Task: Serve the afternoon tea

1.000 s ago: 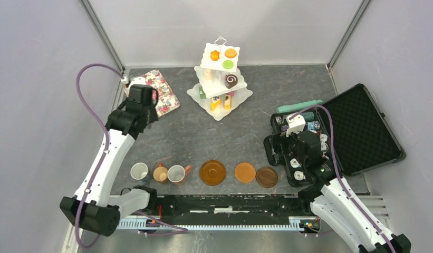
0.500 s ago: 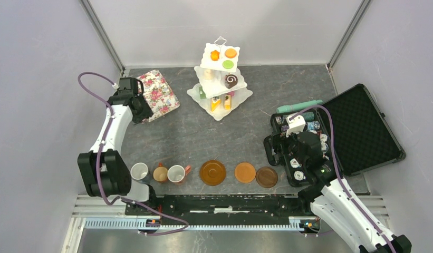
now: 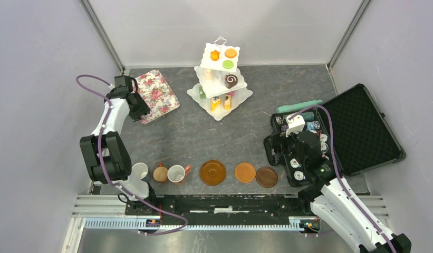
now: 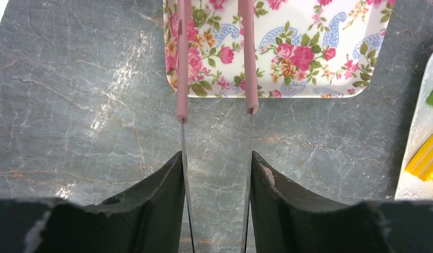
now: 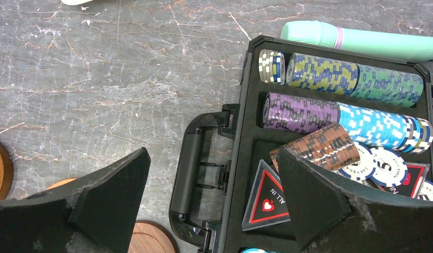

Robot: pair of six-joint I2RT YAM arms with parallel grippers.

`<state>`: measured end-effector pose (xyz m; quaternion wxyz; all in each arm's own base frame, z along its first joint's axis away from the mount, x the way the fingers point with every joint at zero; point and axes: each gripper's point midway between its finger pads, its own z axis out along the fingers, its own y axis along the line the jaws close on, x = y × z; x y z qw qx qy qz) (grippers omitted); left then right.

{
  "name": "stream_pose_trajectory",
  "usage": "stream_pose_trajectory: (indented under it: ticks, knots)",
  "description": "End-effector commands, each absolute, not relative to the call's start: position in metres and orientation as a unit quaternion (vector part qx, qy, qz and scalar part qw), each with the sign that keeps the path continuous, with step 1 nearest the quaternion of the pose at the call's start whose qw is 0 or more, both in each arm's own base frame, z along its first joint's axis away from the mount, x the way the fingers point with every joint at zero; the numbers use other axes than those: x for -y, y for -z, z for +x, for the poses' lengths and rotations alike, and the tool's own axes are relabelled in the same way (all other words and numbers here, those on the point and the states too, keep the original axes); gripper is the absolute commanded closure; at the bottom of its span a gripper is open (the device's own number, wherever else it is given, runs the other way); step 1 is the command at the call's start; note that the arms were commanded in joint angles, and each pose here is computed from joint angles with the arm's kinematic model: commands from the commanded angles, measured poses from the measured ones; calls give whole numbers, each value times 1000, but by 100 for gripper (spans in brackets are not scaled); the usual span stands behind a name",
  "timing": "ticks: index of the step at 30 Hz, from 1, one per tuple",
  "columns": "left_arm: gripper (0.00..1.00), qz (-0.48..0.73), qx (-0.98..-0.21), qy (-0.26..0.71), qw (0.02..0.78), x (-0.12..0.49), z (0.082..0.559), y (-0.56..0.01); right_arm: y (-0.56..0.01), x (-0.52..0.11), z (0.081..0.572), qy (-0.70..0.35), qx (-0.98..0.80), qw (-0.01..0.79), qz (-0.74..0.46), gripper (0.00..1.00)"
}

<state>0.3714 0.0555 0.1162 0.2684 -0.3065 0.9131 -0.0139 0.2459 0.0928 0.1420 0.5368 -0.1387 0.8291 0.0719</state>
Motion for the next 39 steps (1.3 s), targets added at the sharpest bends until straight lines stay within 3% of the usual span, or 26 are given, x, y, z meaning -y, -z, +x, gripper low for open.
stream_pose_trajectory:
  ticks: [1, 35, 39]
  knots:
    - [50, -329, -893, 35, 305, -60, 404, -133, -147, -95, 248, -76, -823, 547, -133, 2]
    - [46, -345, -899, -8, 271, -92, 425, -109, -148, -93, 249, -72, -822, 550, -131, 2]
    - [53, -344, -900, -3, 266, -92, 425, -106, -148, -93, 249, -72, -822, 550, -130, 2]
